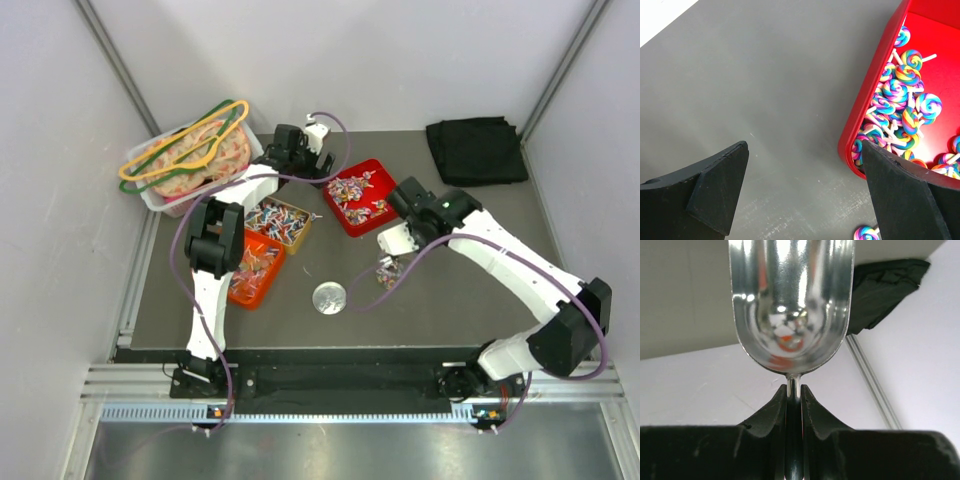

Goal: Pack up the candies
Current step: Scoop the fake candies from the storage box.

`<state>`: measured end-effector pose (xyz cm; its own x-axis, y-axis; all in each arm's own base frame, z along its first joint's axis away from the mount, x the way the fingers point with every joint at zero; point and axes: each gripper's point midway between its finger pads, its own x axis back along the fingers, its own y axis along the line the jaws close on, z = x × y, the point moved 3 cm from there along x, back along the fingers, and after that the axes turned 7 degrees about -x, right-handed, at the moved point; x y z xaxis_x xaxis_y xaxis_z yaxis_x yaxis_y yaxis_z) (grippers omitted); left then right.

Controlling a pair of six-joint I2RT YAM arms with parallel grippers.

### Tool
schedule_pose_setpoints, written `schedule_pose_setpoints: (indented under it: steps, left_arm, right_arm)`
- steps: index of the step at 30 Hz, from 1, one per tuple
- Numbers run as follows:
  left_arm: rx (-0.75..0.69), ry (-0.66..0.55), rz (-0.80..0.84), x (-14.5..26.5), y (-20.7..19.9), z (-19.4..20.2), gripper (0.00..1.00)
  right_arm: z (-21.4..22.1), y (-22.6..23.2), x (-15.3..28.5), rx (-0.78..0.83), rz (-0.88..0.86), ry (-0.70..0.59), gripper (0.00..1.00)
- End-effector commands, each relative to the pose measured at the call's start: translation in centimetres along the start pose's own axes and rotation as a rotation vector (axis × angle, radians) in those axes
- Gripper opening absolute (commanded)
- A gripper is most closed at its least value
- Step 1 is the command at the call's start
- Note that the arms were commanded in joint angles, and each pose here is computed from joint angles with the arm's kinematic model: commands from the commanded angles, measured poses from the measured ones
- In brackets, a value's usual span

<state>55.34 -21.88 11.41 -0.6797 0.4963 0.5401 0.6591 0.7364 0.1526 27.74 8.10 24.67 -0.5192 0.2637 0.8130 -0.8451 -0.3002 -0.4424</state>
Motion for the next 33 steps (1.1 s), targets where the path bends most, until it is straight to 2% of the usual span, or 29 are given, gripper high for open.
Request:
schedule_pose_setpoints:
  steps: [1,6,12,16,19,22,26,33]
  left_arm:
    - [-0.015,-0.123,-0.028,1.7,1.3,-4.4,0.99]
    - [-0.011,-0.140,-0.005,1.4,1.2,-4.9,0.99]
    - [0.003,-0.153,0.047,0.4,0.7,-5.3,0.99]
    - [-0.019,-0.131,0.052,-0.7,0.5,-4.6,0.98]
    - [-0.036,-0.111,0.047,-1.2,0.6,-4.0,0.96]
    - [-0.044,-0.082,0.042,-1.2,0.7,-3.3,0.94]
    - [-0.037,-0.061,0.056,-0.8,0.6,-2.6,0.90]
    - [-0.037,-0.041,0.087,-0.6,0.2,-2.0,0.71]
  right_arm:
    - [0.7,-2.8,3.5,-0.144,0.075,-0.132,0.00]
    - [0.8,-6.1,3.3,-0.244,0.158,-0.219,0.00]
    - [-0.4,-12.0,-1.3,-0.329,0.297,-0.213,0.00]
    - [-1.4,-16.5,-5.3,-0.387,0.306,-0.207,0.00]
    - [-1.5,-18.7,-6.8,-0.428,0.328,-0.224,0.00]
    - [-2.4,-19.8,-9.6,-0.455,0.317,-0.225,0.00]
    - [-2.5,-20.7,-11.1,-0.508,0.325,-0.280,0.00]
    - [-3.0,-19.6,-14.2,-0.452,0.351,-0.252,0.00]
